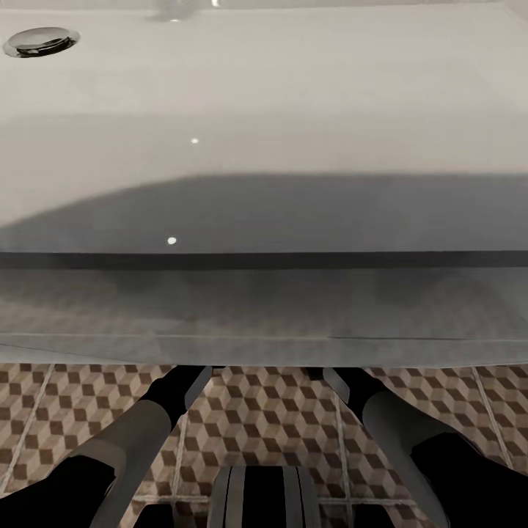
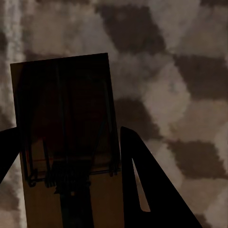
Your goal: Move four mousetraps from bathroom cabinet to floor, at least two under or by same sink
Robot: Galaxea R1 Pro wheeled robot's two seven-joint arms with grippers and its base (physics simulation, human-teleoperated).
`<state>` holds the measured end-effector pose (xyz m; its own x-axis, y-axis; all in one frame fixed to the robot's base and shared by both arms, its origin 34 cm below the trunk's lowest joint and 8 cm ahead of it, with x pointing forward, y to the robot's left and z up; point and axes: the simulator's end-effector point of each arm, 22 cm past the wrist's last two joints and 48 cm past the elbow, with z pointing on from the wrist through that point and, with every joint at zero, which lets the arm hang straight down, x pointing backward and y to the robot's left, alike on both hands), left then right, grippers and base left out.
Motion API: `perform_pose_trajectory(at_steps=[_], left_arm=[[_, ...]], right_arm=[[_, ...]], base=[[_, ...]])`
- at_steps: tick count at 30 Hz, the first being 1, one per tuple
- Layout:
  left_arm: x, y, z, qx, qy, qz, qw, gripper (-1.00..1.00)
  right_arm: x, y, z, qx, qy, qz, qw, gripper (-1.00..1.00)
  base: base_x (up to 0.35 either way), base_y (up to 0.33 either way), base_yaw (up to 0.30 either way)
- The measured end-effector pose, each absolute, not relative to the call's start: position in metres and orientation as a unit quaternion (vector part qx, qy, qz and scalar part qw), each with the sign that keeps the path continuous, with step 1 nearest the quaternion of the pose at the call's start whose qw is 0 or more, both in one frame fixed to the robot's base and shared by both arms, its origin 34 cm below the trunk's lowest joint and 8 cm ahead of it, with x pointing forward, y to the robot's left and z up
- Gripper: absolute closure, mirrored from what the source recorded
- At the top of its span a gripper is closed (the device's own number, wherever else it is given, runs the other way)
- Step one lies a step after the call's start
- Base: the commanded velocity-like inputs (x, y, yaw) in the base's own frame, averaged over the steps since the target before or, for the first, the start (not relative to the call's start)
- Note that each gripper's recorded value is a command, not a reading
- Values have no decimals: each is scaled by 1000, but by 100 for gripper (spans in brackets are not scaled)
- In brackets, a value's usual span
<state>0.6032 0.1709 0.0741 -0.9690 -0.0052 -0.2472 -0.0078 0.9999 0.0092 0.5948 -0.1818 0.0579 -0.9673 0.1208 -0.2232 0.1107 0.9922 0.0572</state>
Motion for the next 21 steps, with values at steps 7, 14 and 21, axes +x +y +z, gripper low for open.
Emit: perform_pose_trajectory(at_steps=[7, 14, 21], left_arm=[[603, 171, 74, -3, 992, 5, 125, 100], [603, 171, 74, -3, 992, 5, 125, 100], [603, 171, 74, -3, 992, 5, 125, 100]], right_arm=[[595, -182, 58, 58, 992, 22, 114, 100], [595, -182, 58, 59, 992, 23, 113, 100], [595, -182, 58, 58, 992, 22, 114, 100]], base=[[0, 0, 0], [0, 0, 0], [0, 0, 0]])
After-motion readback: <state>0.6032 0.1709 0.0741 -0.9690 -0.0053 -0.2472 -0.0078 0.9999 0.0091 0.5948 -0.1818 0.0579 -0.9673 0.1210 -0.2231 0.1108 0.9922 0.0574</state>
